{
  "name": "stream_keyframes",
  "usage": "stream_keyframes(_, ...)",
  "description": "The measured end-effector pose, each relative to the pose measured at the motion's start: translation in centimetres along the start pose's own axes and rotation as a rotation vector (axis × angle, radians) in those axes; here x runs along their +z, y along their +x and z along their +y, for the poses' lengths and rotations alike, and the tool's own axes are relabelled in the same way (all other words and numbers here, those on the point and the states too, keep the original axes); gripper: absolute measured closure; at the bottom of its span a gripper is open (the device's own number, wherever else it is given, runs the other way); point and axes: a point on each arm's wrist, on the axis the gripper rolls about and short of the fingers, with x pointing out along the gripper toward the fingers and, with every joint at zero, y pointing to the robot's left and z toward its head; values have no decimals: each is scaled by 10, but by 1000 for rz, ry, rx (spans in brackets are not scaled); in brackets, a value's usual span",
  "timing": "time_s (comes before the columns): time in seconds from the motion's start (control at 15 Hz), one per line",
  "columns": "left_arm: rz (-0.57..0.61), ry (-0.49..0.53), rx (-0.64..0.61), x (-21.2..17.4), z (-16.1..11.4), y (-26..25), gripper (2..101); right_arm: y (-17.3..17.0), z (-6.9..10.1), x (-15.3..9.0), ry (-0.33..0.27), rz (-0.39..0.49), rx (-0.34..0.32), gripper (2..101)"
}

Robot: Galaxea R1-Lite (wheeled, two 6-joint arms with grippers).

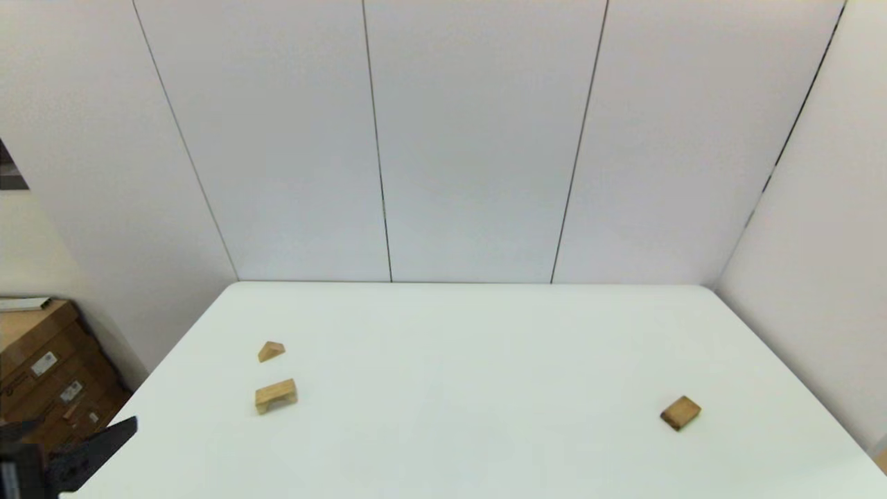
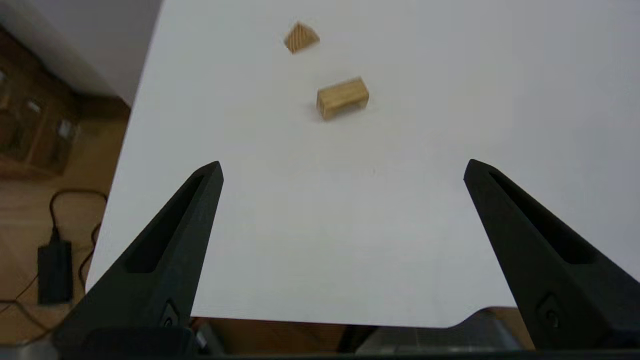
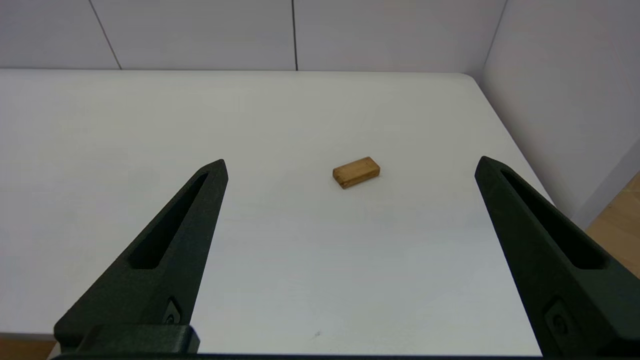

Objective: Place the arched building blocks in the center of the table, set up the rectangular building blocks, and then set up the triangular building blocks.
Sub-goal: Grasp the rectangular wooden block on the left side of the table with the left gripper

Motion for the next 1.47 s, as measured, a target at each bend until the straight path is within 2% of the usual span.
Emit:
stream_keyframes(0.2,189,117,-32,24,-2,56,54,0,0,0,0,0,0,43)
stream_keyframes(0.4,330,322,-131,33,-3,109,54,0,0,0,0,0,0,43)
stream_keyframes(0.53,383,472,-239,32,0,138,54,0,0,0,0,0,0,43)
stream_keyframes(0.73,406,613,-377,32,1,173,54,0,0,0,0,0,0,43)
stream_keyframes(0.93,426,669,-405,38,6,209,54,0,0,0,0,0,0,43)
stream_keyframes(1.13,507,746,-455,37,16,230,54,0,0,0,0,0,0,43)
stream_keyframes(1.47,555,753,-475,35,20,258,54,0,0,0,0,0,1,43)
